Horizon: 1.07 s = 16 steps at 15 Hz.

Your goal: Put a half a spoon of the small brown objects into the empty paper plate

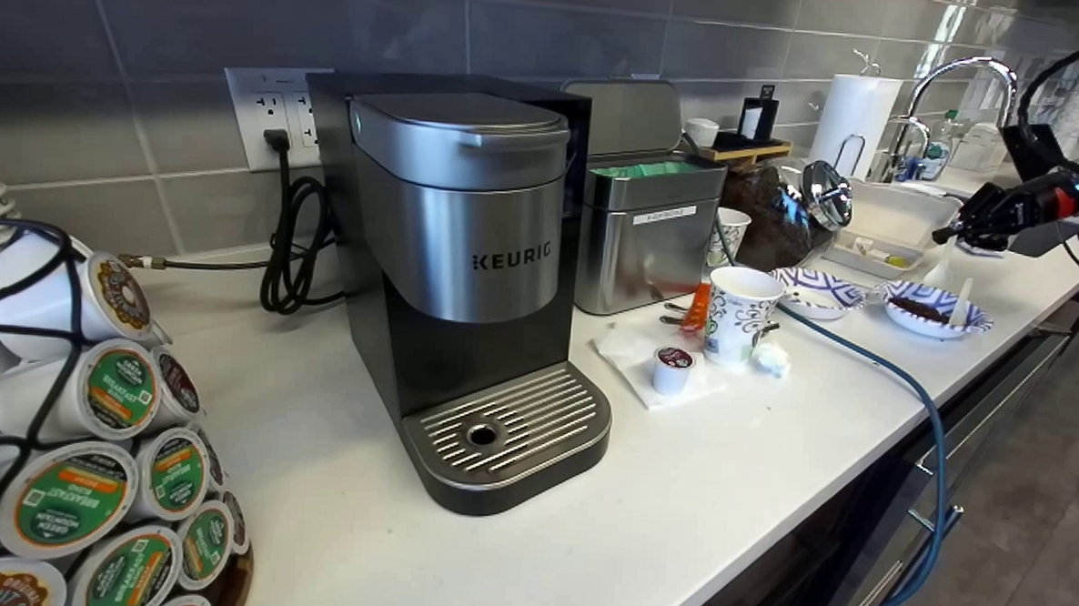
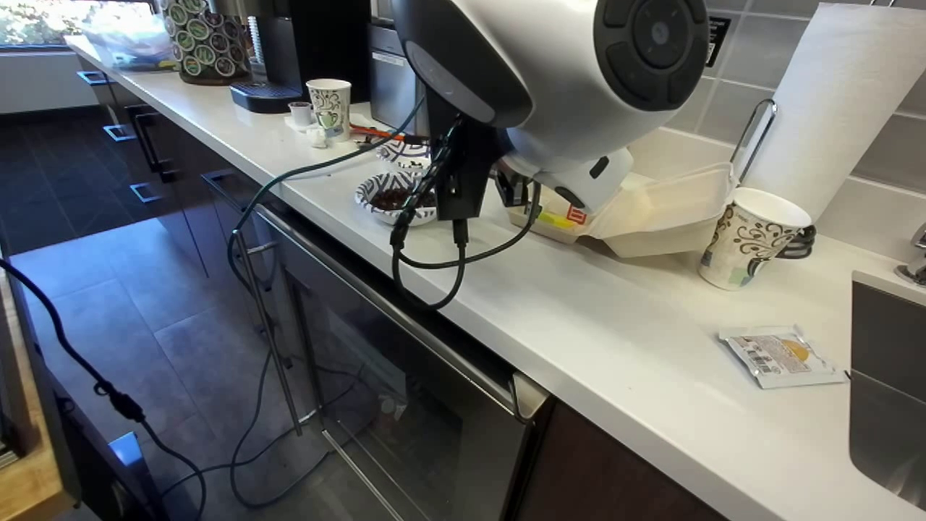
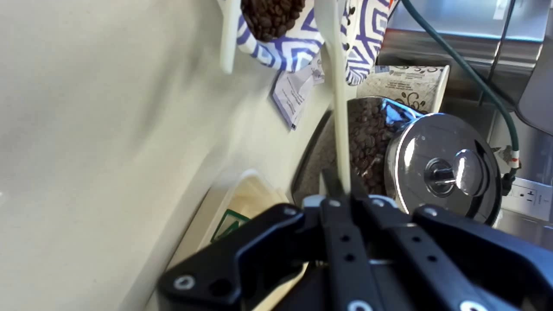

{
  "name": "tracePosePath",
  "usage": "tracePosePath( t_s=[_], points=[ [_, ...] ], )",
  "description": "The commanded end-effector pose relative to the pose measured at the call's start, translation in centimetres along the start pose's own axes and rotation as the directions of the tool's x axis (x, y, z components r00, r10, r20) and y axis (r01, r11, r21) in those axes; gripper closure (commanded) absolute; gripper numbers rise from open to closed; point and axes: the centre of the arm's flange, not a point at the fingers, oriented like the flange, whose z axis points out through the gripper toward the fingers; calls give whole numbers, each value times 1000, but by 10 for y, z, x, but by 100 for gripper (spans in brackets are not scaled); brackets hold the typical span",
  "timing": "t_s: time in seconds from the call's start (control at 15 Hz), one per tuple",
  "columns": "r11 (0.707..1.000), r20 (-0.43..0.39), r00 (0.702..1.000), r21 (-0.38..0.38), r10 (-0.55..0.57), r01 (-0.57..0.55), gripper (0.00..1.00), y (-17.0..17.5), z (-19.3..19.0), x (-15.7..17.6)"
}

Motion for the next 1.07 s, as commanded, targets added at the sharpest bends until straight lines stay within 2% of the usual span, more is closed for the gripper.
tracePosePath(
  t_s=[0.0, 0.6, 1.0],
  points=[
    [997, 5, 998, -47, -64, 64, 99, -5, 12, -12],
    [981, 61, 983, -73, -175, 179, 99, -16, 30, -23],
    [969, 133, 965, -66, -227, 237, 99, -27, 46, -50]
  ],
)
